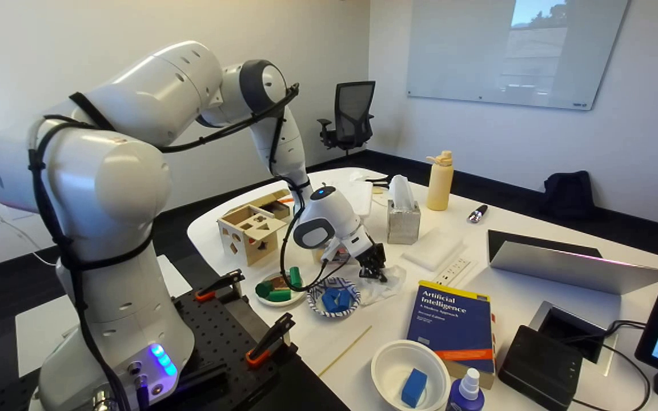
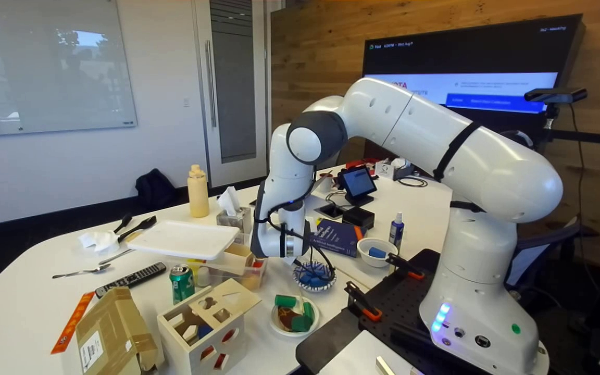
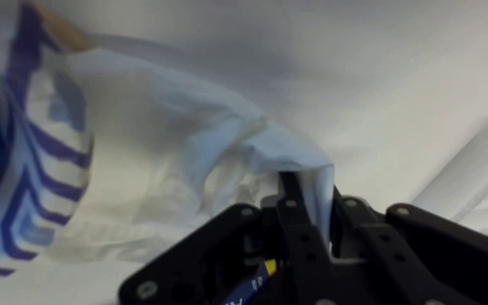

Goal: Fold the tissue on the table

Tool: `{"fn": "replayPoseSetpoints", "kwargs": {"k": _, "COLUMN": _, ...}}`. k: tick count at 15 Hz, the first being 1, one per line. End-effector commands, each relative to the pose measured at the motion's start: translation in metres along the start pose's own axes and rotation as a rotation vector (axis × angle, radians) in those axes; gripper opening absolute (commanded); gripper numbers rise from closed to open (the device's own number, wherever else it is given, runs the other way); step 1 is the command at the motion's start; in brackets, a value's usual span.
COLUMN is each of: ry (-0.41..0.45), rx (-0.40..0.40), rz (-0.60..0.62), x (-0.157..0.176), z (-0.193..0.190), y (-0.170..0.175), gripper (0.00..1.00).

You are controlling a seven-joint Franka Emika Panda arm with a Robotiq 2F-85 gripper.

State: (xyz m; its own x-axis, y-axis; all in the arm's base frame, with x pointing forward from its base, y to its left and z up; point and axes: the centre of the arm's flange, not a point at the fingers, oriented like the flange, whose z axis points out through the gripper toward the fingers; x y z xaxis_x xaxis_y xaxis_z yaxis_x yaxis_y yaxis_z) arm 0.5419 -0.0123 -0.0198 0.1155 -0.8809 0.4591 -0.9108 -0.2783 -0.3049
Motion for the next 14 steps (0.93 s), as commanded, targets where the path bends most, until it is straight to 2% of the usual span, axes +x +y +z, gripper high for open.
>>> {"fn": "replayPoseSetpoints", "kwargs": {"k": 1, "ry": -0.084, "rx": 0.040, "rz": -0.045, "x": 0.007, "z": 0.000, "y": 0.013, "gripper": 0.49}}
{"fn": "replayPoseSetpoints", "kwargs": {"k": 4, "ry": -0.161, "rx": 0.084, "rz": -0.130, "x": 0.015, "z": -0.003, "y": -0.013, "gripper": 0.72}}
{"fn": "replayPoseSetpoints", "kwargs": {"k": 7, "ry": -0.201, "rx": 0.087, "rz": -0.156, "x": 0.024, "z": -0.002, "y": -0.020, "gripper": 0.95}}
{"fn": "replayPoseSetpoints", "kwargs": {"k": 9, "ry": -0.217, "rx": 0.084, "rz": -0.156, "x": 0.031, "z": 0.001, "y": -0.018, "gripper": 1.00}}
{"fn": "replayPoseSetpoints", "kwargs": {"k": 14, "ry": -0.244, "rx": 0.066, "rz": -0.147, "x": 0.045, "z": 0.014, "y": -0.017, "gripper": 1.00}}
